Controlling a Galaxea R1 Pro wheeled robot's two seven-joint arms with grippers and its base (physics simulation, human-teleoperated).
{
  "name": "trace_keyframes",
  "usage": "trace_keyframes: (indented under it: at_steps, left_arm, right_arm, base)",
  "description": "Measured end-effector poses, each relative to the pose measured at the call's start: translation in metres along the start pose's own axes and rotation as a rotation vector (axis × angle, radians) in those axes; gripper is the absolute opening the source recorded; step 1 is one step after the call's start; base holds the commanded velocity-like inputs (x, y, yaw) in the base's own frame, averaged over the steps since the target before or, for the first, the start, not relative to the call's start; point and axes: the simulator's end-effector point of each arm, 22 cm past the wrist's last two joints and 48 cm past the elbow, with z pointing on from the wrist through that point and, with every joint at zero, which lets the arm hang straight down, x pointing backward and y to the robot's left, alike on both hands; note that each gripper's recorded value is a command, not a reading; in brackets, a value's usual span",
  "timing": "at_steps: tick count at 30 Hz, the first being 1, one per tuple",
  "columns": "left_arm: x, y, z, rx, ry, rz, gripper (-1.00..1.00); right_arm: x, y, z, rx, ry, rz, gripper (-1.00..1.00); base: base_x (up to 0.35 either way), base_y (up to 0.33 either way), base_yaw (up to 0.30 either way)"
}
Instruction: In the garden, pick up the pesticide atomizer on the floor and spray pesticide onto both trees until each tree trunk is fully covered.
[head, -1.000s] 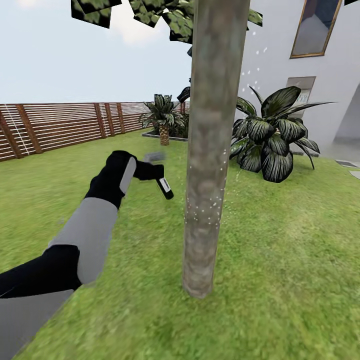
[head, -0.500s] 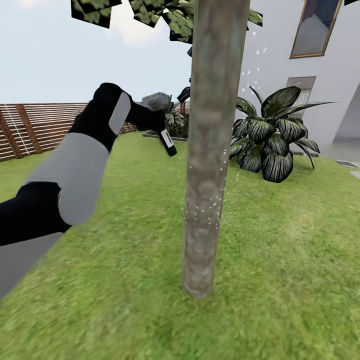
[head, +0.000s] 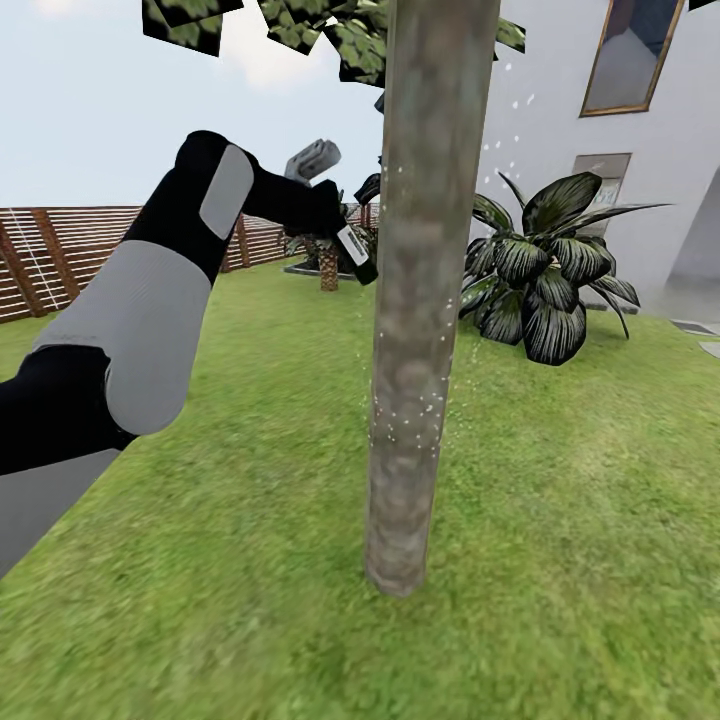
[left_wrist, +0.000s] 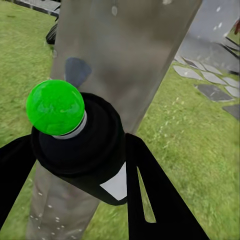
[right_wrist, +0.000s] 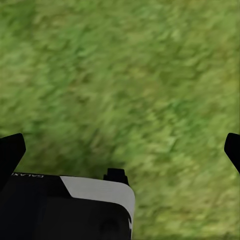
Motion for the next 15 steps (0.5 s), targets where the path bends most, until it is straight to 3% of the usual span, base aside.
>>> trace_keyframes:
  at_steps: [6,9,13,15]
  left_arm:
    - [0.003,0.002,0.002,0.0,0.008,-0.007,-1.0]
    - [0.036,0.015,0.019,-0.012,0.091,-0.047,-1.0]
    - [0.046,-0.009,0.022,0.11,0.114,-0.078,-1.0]
    - [0.047,-0.015,0.022,0.137,0.117,-0.074,-1.0]
  right_arm:
    - [0.0,0.0,0.0,0.0,0.0,0.0,1.0]
    - [0.0,0.0,0.0,0.0,0.001,0.0,1.0]
    - [0.0,0.0,0.0,0.0,0.0,0.0,1.0]
    - [0.0,0.0,0.0,0.0,0.0,0.0,1.0]
  base:
    - [0.0,0.0,0.0]
    - [0.0,0.0,0.0]
    - [0.0,0.0,0.0]
    - [0.0,0.0,0.0]
